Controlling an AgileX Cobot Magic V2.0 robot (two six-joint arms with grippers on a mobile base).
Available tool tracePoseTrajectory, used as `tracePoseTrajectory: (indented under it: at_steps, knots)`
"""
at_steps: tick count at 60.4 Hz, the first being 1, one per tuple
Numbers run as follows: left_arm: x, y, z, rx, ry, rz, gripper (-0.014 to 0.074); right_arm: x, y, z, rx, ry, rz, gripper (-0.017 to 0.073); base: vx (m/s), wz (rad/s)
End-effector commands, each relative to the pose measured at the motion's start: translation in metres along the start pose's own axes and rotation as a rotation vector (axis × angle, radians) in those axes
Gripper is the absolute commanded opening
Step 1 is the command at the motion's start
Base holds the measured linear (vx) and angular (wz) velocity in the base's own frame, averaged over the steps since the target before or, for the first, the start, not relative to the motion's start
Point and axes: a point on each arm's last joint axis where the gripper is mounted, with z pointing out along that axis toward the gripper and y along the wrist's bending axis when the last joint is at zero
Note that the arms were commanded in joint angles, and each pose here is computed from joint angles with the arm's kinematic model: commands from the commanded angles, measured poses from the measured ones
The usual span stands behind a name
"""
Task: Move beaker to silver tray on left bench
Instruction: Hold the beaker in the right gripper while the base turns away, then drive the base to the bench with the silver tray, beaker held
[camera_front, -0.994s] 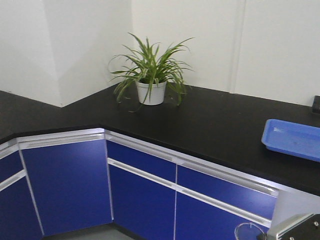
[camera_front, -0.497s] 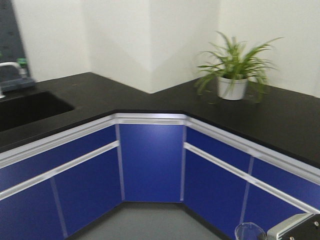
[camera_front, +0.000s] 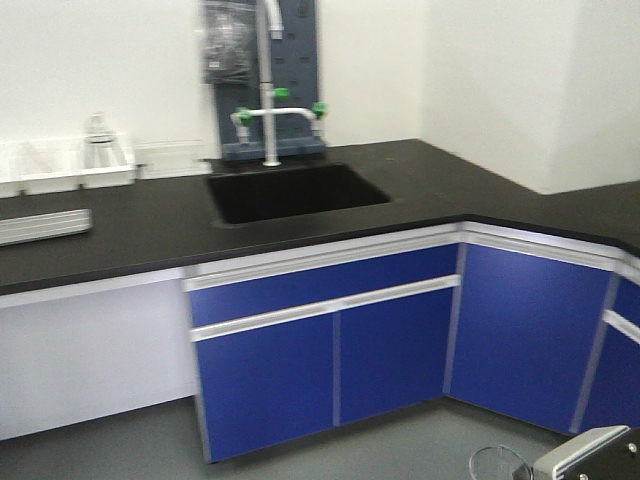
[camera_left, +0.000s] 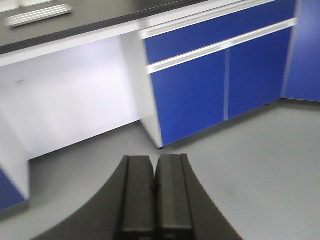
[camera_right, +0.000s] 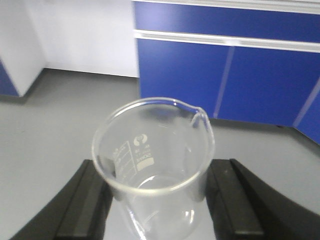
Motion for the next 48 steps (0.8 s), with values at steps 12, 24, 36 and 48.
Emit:
tracePoseTrajectory:
  at_steps: [12, 24, 36, 48]
  knots:
    - [-0.0009, -0.0008, 0.0016, 0.007, -0.064, -0.002, 0.0001, -0.0165, 0.0027, -0.0037, -0.030, -0.102, -0.004, -0.0011, -0.03, 0.68]
    - [-0.0009, -0.0008, 0.0016, 0.007, -0.064, -0.002, 0.0001, -0.0165, 0.0027, -0.0037, -0.030, -0.102, -0.004, -0.0011, 0.07, 0.58]
    - [-0.0009, -0.0008, 0.0016, 0.007, -0.064, -0.002, 0.0001, -0.0165, 0.0027, -0.0037, -0.030, -0.102, -0.004, -0.0011, 0.13, 0.51]
    - [-0.0009, -0.0008, 0.0016, 0.007, -0.064, -0.002, 0.0001, -0.0165, 0.0027, -0.0037, -0.030, -0.102, -0.004, -0.0011, 0.17, 0.50]
